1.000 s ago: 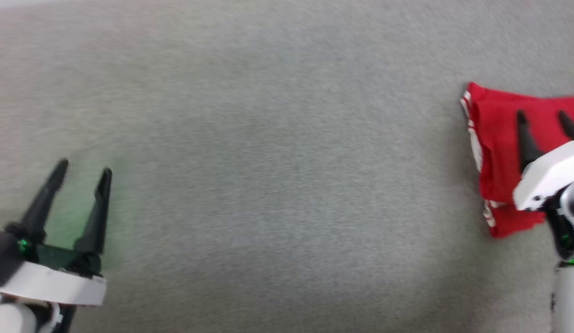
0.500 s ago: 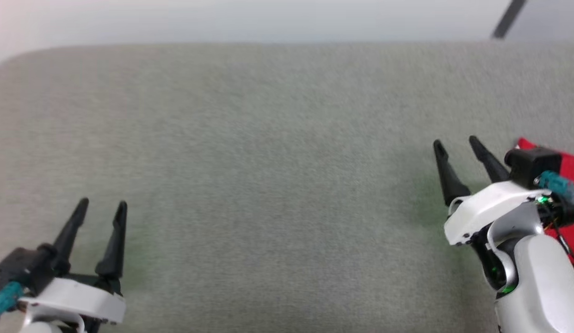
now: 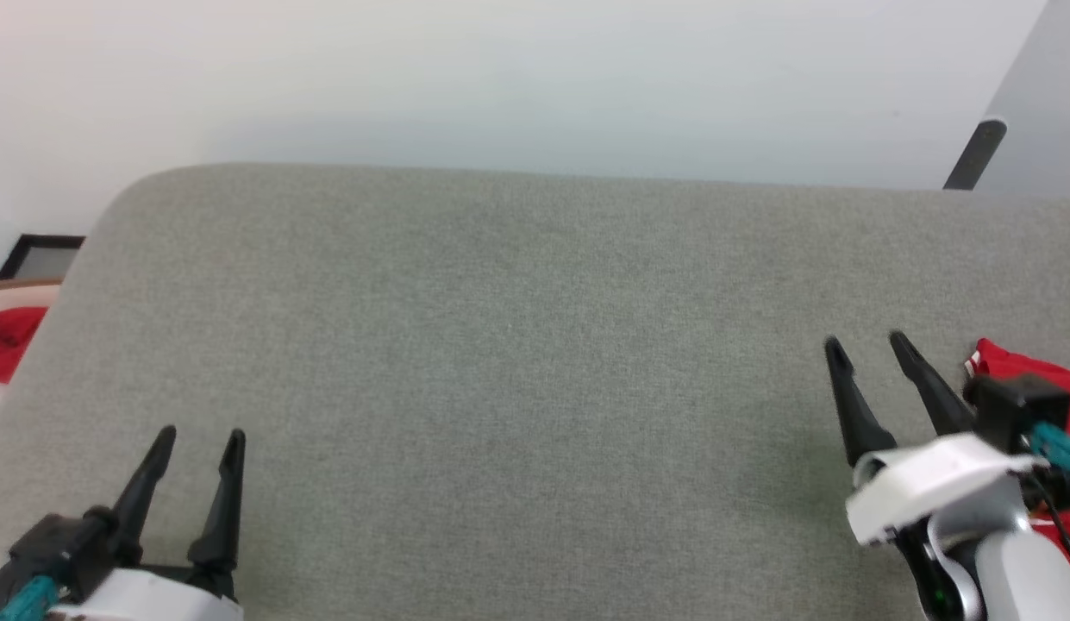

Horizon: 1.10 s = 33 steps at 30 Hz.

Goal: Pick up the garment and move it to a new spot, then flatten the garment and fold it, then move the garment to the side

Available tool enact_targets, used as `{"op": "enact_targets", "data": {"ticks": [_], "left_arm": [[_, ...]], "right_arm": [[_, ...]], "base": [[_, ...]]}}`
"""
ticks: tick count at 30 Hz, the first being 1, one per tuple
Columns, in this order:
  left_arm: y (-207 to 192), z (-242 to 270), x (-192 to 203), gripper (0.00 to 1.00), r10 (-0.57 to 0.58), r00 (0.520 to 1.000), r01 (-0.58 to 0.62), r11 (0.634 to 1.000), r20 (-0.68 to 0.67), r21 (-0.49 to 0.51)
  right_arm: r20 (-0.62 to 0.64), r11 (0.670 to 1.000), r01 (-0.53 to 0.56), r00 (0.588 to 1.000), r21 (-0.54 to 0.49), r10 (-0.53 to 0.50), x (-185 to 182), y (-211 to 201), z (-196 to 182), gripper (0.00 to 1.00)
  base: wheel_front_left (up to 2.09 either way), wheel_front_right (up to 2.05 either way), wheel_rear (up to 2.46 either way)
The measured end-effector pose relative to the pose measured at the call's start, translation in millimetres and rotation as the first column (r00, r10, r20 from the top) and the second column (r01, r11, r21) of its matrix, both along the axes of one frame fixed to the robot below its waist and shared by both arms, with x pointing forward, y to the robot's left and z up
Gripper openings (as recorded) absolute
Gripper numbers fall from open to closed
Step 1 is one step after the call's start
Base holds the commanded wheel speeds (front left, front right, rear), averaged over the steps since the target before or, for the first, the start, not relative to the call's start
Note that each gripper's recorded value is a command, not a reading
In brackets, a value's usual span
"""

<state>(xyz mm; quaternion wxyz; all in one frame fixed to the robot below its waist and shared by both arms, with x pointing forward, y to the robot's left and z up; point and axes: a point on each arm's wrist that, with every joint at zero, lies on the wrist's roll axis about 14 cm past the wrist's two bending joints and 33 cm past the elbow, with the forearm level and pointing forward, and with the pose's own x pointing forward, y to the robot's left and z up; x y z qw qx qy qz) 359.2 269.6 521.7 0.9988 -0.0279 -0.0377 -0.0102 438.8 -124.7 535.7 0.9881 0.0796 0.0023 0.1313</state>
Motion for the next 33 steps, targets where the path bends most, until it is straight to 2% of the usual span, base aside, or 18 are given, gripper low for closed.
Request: {"op": "enact_targets", "data": {"ticks": [16,27,28,33], "left_arm": [[-1,-3,-26,1.00,0.014,1.000,-0.014,1.000,-0.003,-0.016],[-3,-8,-30,1.00,0.014,1.000,-0.014,0.999,-0.015,-0.030],[-3,-8,-31,0.00,0.014,1.000,-0.014,0.999,-0.015,-0.033],[-12,-26,-34,0.00,0.019,0.998,-0.024,0.997,-0.061,-0.080]], "right_arm": [[-0.026,0.994,0.105,0.994,0.031,-0.105,-55,-33,-10,1.00],[-0.014,0.990,0.130,0.991,0.052,-0.129,-61,-39,-3,1.00],[-0.014,0.990,0.129,0.992,0.052,-0.129,-61,-38,-3,0.00],[-0.069,0.989,0.136,0.989,0.052,-0.132,-63,-38,-20,0.00]], "base": [[0.00,0.00,0.00],[0.00,0.00,0.00],[0.00,0.00,0.00],[0.00,0.00,0.00]]}}
